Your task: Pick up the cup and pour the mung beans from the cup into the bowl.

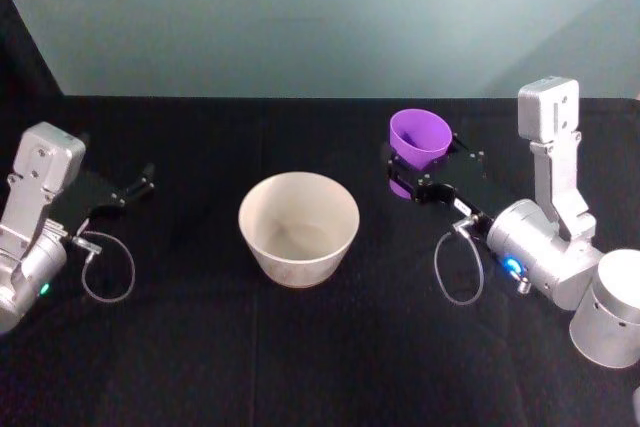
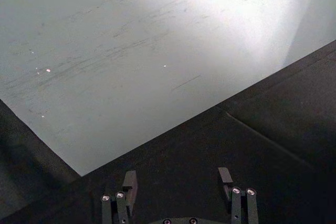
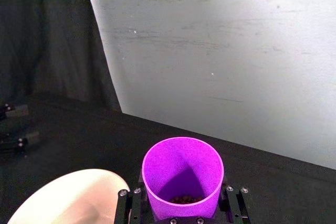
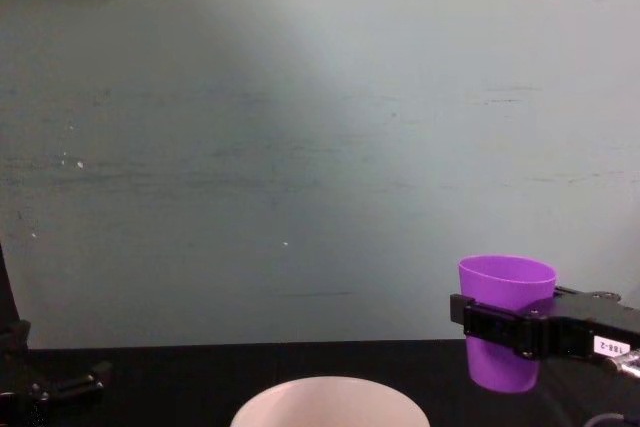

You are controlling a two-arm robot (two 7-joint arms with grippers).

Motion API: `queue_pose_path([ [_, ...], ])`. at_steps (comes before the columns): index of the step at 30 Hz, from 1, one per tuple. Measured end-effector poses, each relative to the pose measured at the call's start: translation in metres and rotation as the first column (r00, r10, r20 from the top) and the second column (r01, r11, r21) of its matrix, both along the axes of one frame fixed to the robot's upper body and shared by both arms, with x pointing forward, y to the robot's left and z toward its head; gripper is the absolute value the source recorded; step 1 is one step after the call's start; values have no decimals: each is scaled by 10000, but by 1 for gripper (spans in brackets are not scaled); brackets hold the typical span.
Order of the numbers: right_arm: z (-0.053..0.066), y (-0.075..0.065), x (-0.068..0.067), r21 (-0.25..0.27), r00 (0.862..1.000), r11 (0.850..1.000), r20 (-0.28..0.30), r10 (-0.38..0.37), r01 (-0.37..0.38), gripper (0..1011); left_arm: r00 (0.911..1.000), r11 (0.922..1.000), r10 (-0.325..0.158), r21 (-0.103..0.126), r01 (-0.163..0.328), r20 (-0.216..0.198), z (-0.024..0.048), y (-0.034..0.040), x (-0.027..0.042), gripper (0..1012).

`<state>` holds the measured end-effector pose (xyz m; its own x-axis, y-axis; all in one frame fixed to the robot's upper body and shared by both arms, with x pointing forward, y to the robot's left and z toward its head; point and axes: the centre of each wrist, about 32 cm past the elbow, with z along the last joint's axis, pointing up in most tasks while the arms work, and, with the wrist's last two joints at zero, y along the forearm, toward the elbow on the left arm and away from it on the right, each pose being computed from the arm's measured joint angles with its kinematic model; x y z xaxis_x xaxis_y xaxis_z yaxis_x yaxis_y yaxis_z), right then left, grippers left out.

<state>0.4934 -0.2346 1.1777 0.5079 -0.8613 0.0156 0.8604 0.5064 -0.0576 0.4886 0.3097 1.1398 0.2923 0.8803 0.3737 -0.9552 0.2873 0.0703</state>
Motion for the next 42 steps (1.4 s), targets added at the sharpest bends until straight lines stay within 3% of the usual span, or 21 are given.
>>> queue_pose_path([
  [34, 0, 0, 0, -1, 10000, 10000, -1, -1, 1, 722, 10000, 10000, 1, 0, -1, 0, 0, 0, 0, 1000],
  [42, 52, 5, 6, -652, 9992, 9977, 351, 192, -169, 722, 10000, 10000, 0, -1, 0, 0, 0, 0, 0, 1000],
])
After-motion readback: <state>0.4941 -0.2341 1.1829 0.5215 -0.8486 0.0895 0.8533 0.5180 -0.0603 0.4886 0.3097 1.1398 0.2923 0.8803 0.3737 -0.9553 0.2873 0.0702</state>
